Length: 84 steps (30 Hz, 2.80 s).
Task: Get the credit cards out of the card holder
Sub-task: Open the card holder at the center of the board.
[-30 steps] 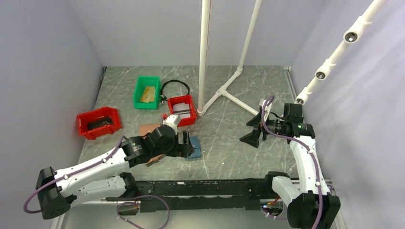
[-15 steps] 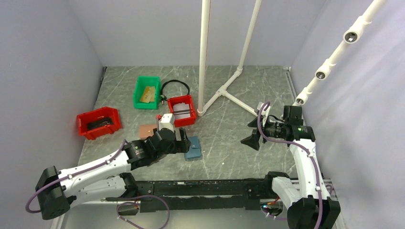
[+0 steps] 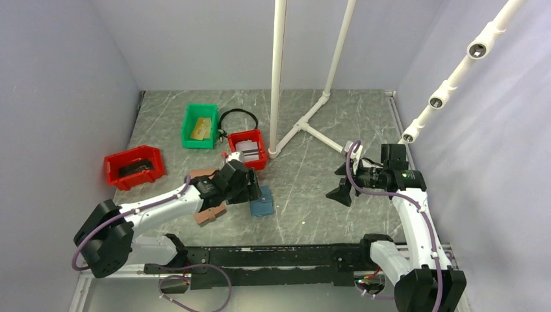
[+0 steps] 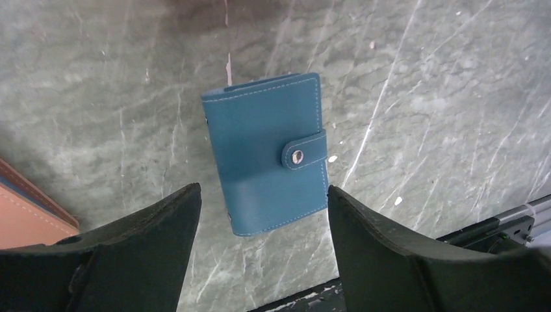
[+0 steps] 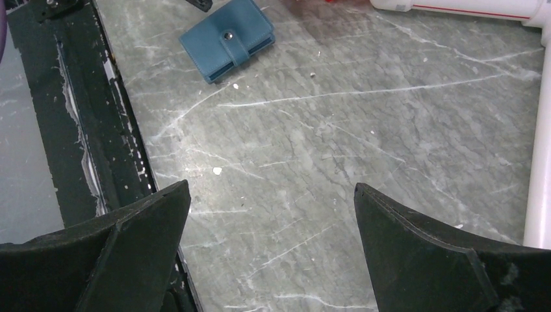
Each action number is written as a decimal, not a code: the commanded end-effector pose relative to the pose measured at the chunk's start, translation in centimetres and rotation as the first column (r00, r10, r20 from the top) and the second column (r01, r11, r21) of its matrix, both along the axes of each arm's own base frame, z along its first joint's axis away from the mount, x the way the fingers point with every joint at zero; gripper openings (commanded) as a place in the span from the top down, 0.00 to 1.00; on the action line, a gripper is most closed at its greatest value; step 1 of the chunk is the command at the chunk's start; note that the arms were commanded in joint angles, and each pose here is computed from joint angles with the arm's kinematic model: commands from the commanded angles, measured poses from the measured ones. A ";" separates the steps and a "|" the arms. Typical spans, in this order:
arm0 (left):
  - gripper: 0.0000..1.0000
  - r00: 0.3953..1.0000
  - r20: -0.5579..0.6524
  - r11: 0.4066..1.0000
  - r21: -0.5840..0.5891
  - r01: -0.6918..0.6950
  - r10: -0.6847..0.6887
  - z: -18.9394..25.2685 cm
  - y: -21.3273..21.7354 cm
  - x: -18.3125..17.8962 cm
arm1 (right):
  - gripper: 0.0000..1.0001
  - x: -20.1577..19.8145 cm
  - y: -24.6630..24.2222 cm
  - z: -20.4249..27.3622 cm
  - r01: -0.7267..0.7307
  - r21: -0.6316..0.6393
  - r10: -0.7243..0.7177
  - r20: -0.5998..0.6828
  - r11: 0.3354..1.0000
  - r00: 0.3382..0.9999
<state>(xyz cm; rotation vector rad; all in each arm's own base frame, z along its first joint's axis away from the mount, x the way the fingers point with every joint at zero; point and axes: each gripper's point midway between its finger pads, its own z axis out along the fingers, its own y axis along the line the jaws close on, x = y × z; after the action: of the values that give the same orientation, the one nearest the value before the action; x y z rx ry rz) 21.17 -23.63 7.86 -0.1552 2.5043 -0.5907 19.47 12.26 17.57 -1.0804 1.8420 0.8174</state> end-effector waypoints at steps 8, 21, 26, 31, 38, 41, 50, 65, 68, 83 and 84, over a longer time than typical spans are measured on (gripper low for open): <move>0.21 0.996 -0.083 0.985 -0.169 -0.042 0.029 -1.4 -0.5 0.5 | 0.00 0.1 1.2 -0.2 -0.060 -0.038 0.061 0.029 0.997 0.998; 0.39 0.986 -0.156 0.970 -0.222 -0.100 0.066 -4.2 -0.9 1.4 | 0.00 0.0 2.0 -1.4 -0.096 -0.073 0.096 0.001 0.993 0.995; 0.45 0.974 -0.203 0.976 -0.169 -0.138 0.103 -6.3 0.2 0.7 | 0.00 -0.1 2.1 -1.3 -0.103 -0.072 0.104 0.001 0.992 0.995; 0.86 0.984 -0.170 0.985 -0.151 -0.078 0.052 -6.9 -0.2 1.2 | 0.00 -0.3 2.3 -1.5 -0.112 -0.069 0.112 -0.010 0.991 0.994; 1.00 0.998 -0.009 0.958 -0.282 0.050 -0.055 -3.3 -1.8 1.5 | 0.00 -2.3 5.3 -2.6 -0.261 -0.063 0.256 -0.069 0.963 0.964; 1.00 0.994 0.089 0.926 -0.365 0.099 -0.071 -0.5 -2.9 1.1 | 0.00 -2.8 6.7 -3.3 -0.317 -0.084 0.310 -0.080 0.945 0.947; 1.00 0.992 0.121 0.881 -0.462 0.099 -0.048 2.8 -7.8 -0.8 | 0.02 -3.4 11.3 -4.4 -0.446 -0.201 0.468 0.076 0.872 0.881; 1.00 0.995 0.096 0.798 -0.597 0.088 -0.037 3.9 -11.3 -0.6 | 0.36 -3.1 12.2 -8.1 -0.412 -0.358 0.461 0.059 0.838 0.886; 1.00 0.990 0.126 0.779 -0.615 0.123 -0.058 4.4 -11.6 -0.9 | 0.41 -2.9 12.1 -8.6 -0.403 -0.379 0.454 0.054 0.833 0.889; 1.00 0.980 0.168 0.695 -0.693 0.191 -0.102 6.9 -12.5 -1.8 | 0.63 -1.6 11.7 -9.4 -0.346 -0.431 0.410 0.062 0.833 0.910; 1.00 0.981 0.167 0.686 -0.702 0.190 -0.101 7.1 -12.6 -1.8 | 0.68 -1.3 11.6 -9.5 -0.326 -0.440 0.393 0.066 0.837 0.917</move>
<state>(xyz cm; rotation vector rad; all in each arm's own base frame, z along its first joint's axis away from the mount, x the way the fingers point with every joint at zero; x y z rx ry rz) 19.53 -34.31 9.88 -0.2411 2.2146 -1.3694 17.24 23.66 8.13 -1.7897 1.7409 0.5807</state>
